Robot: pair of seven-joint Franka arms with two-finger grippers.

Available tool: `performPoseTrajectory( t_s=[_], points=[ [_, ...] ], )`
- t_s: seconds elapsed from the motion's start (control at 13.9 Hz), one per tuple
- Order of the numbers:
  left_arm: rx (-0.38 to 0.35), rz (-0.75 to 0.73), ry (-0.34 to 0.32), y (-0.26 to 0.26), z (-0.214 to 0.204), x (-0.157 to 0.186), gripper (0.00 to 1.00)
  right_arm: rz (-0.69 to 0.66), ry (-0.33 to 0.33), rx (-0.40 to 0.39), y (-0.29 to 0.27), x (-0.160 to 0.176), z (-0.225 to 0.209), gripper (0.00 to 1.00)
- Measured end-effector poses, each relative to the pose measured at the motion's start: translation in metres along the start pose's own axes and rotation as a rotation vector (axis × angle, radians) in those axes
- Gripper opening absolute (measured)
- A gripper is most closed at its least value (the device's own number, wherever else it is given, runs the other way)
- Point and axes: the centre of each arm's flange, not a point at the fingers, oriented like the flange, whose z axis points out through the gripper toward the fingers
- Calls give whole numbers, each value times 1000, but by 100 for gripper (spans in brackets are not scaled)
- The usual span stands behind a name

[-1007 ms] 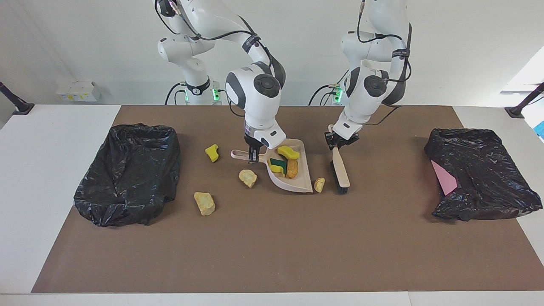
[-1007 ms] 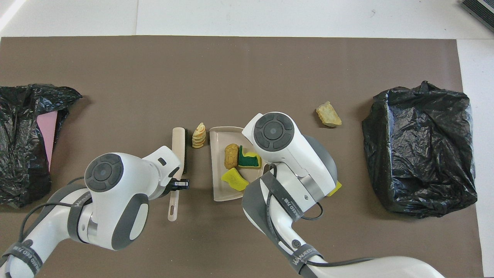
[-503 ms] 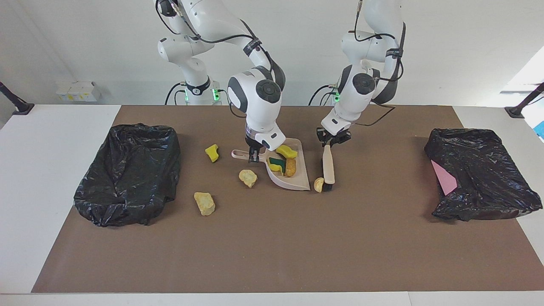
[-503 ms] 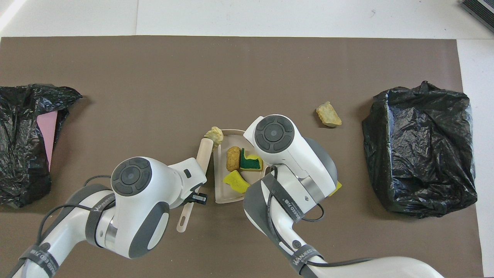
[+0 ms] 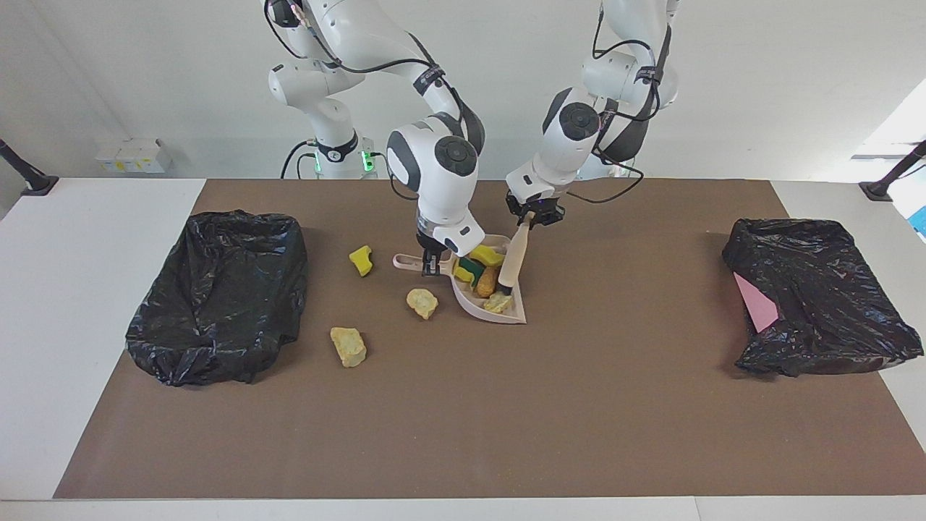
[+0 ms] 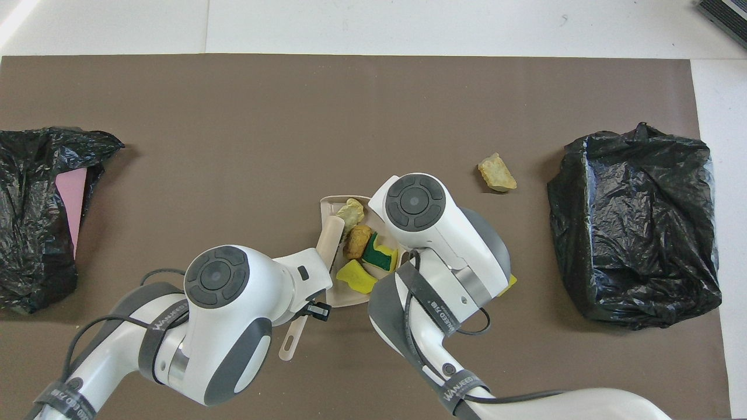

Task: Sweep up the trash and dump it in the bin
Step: 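Brush the remaining scraps onto the dustpan with the left gripper, then carry the dustpan over the black bag with the right gripper and tip it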

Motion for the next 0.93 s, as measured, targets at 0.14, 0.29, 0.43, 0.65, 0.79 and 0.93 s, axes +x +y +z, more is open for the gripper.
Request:
performPoseTrajectory(
  t_s=[0.14,0.29,0.43,0.65,0.79,0.93],
  points=[
    [-14,-100,16,-18,-22,2,26,0,1,-1,0,0,0,31],
    [-23,-227,21,-27,-38,-3,26,0,2,-3,0,0,-1,31],
    [-22,-339,11,-26,-40,-8,26,0,3,-4,0,0,-1,31],
    [-7,-459,-19,-23,-28,-26,26,17,14,-19,5,-9,-9,31],
    [9,-487,-33,-17,-17,-47,26,19,32,-45,15,-34,-27,31],
    [32,-509,-23,1,-2,-64,26,-10,47,-68,27,-79,-49,31]
  ],
)
